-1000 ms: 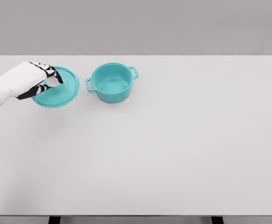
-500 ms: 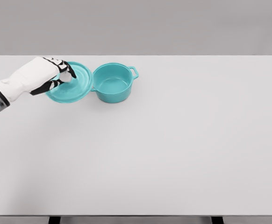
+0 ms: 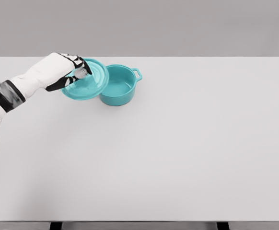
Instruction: Cover the pot with left arm
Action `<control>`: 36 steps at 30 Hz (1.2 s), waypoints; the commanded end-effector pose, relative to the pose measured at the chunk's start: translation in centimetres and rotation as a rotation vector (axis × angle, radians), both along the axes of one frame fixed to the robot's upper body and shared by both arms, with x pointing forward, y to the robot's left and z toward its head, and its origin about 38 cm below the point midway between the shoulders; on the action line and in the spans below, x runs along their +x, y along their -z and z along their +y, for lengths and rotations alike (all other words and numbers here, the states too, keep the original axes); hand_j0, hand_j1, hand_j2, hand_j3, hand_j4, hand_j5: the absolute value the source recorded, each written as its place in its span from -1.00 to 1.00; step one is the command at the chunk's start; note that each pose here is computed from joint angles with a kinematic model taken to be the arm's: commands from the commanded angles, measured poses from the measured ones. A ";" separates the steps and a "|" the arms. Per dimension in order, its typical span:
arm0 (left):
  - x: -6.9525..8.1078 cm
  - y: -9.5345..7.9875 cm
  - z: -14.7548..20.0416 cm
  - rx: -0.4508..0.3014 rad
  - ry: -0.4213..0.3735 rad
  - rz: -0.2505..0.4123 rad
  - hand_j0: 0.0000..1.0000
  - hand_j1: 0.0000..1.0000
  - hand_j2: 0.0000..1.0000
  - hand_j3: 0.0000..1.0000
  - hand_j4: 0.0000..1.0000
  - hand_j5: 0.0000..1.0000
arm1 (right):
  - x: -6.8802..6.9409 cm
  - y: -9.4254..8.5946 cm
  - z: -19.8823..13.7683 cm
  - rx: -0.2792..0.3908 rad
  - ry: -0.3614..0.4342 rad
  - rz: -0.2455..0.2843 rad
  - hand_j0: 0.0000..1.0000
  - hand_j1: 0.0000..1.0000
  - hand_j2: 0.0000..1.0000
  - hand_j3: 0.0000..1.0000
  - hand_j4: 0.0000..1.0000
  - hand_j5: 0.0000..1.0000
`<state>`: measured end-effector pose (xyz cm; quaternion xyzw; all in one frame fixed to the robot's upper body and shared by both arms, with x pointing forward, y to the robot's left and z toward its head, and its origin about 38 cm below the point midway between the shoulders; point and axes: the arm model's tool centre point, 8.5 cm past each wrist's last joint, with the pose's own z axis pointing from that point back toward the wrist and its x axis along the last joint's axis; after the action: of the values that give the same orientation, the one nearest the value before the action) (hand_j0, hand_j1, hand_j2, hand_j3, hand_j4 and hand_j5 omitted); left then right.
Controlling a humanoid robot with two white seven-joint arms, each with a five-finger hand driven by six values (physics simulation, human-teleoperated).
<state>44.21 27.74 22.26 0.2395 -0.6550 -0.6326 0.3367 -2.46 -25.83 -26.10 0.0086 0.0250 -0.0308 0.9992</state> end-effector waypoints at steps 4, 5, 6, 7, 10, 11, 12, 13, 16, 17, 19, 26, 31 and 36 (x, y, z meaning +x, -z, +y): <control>0.9 1.5 -1.4 -0.037 0.018 0.055 -0.03 -0.03 -0.03 -0.03 -0.03 -0.03 | 0.0 0.0 0.0 0.000 0.000 -0.001 1.00 1.00 1.00 1.00 1.00 1.00; 1.2 1.6 -1.8 -0.040 0.025 0.061 -0.03 -0.03 -0.03 -0.03 -0.03 -0.03 | 0.0 0.0 0.0 0.000 0.000 -0.001 1.00 1.00 1.00 1.00 1.00 1.00; 1.3 1.6 -2.0 -0.039 0.031 0.062 -0.03 -0.03 -0.03 -0.03 -0.03 -0.03 | 0.0 0.0 0.0 0.000 0.000 -0.001 1.00 1.00 1.00 1.00 1.00 1.00; 1.6 1.6 -2.1 -0.039 0.032 0.064 -0.03 -0.03 -0.03 -0.03 -0.03 -0.03 | 0.0 0.0 0.0 0.000 0.000 -0.001 1.00 1.00 1.00 1.00 1.00 1.00; 2.4 1.4 -3.1 -0.032 0.033 0.064 -0.03 -0.03 -0.03 -0.03 -0.03 -0.03 | 0.0 0.0 0.0 0.000 0.000 -0.001 1.00 1.00 1.00 1.00 1.00 1.00; 2.6 1.4 -3.2 -0.034 0.033 0.064 -0.03 -0.03 -0.03 -0.03 -0.03 -0.03 | 0.1 0.0 0.0 0.000 0.000 -0.002 1.00 1.00 1.00 1.00 1.00 1.00; 2.7 1.6 -3.4 -0.039 0.035 0.070 -0.03 -0.03 -0.03 -0.03 -0.03 -0.03 | 0.0 0.0 0.0 0.000 0.000 -0.001 1.00 1.00 1.00 1.00 1.00 1.00; 3.0 1.6 -3.6 -0.047 0.035 0.075 -0.03 -0.03 -0.03 -0.03 -0.03 -0.03 | 0.1 0.0 0.0 0.000 0.000 -0.002 1.00 1.00 1.00 1.00 1.00 1.00; 3.6 1.7 -4.3 -0.054 0.044 0.088 -0.03 -0.03 -0.03 -0.03 -0.03 -0.03 | 0.0 0.0 0.0 0.000 0.000 -0.001 1.00 1.00 1.00 1.00 1.00 1.00; 3.8 1.7 -4.4 -0.055 0.045 0.090 -0.03 -0.03 -0.03 -0.03 -0.03 -0.03 | 0.1 0.0 0.0 0.000 0.000 -0.002 1.00 1.00 1.00 1.00 1.00 1.00; 3.9 1.9 -5.1 -0.069 0.053 0.097 -0.03 -0.03 -0.03 -0.03 -0.03 -0.03 | 0.0 0.0 0.0 0.000 0.000 -0.001 1.00 1.00 1.00 1.00 1.00 1.00; 4.6 2.1 -6.5 -0.055 0.076 0.117 -0.03 -0.03 -0.03 -0.03 -0.03 -0.03 | 0.0 0.0 0.0 0.000 0.000 -0.001 1.00 1.00 1.00 1.00 1.00 1.00; 5.3 2.3 -6.9 -0.053 0.073 0.130 -0.03 -0.03 -0.03 -0.03 -0.03 -0.03 | 0.0 0.0 0.0 0.000 0.000 0.001 1.00 1.00 1.00 1.00 1.00 1.00; 5.6 3.1 -6.6 -0.057 0.061 0.160 -0.03 -0.03 -0.03 -0.03 -0.03 -0.03 | 0.0 0.0 0.0 0.000 0.000 -0.001 1.00 1.00 1.00 1.00 1.00 1.00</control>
<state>49.78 20.99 19.84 0.1651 -0.6530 -0.6430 0.3645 -2.45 -25.83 -26.10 0.0085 0.0249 -0.0308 0.9992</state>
